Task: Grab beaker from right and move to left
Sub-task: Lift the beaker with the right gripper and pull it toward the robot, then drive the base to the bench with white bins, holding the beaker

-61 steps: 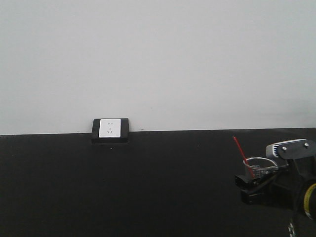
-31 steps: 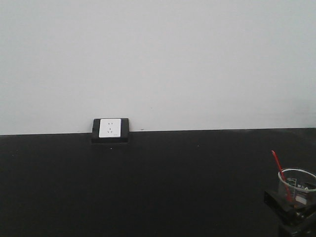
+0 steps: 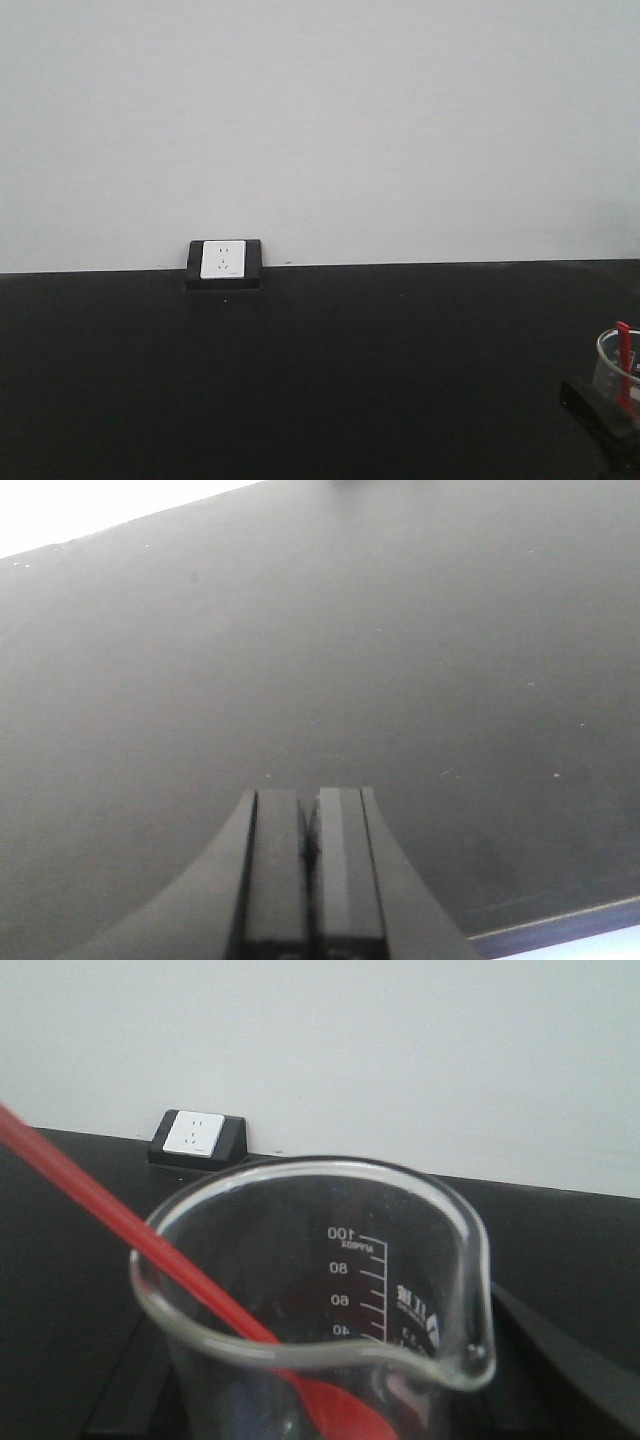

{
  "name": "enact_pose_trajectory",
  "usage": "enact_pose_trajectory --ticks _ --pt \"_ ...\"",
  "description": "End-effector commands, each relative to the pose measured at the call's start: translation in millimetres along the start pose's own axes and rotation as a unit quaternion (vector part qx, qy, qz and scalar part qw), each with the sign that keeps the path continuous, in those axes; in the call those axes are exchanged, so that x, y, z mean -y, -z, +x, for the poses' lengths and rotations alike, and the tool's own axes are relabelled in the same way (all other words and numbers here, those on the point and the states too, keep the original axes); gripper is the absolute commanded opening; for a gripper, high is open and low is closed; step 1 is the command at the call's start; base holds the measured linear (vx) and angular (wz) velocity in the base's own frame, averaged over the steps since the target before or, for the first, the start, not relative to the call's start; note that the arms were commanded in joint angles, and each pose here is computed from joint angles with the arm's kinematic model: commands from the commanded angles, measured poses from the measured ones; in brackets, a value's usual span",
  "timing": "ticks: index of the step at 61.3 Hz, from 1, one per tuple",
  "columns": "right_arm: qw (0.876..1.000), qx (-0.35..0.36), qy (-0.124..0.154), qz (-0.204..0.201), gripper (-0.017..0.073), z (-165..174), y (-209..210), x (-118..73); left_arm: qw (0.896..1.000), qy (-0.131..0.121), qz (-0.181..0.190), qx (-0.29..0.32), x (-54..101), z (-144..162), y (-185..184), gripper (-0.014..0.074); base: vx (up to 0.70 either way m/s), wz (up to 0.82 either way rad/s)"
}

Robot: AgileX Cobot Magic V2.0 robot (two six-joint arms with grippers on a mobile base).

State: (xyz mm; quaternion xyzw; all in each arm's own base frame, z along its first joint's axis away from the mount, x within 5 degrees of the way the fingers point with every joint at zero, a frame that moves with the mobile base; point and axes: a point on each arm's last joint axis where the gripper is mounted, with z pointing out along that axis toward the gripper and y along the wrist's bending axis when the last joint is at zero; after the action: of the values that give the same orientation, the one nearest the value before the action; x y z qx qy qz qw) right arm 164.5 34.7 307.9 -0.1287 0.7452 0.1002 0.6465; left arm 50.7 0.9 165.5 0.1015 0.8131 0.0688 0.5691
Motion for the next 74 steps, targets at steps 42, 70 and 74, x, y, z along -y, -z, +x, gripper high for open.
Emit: enact_pose_trajectory --ticks 42,70,74 --pt "1.000 0.023 0.000 -0.008 -0.0003 -12.6 1.9 -1.2 0.999 -0.001 -0.002 0.032 0.5 -1.6 -1.7 -0.0006 -0.05 0.00" --pt "1.000 0.023 0.000 -0.008 -0.0003 -12.6 1.9 -1.2 0.999 -0.001 -0.002 0.032 0.5 -1.6 -1.7 -0.0006 -0.26 0.02" --pt "1.000 0.023 0.000 -0.008 -0.0003 -12.6 1.9 -1.2 0.999 -0.001 -0.002 0.032 0.5 -1.6 -1.7 -0.0006 -0.31 0.10"
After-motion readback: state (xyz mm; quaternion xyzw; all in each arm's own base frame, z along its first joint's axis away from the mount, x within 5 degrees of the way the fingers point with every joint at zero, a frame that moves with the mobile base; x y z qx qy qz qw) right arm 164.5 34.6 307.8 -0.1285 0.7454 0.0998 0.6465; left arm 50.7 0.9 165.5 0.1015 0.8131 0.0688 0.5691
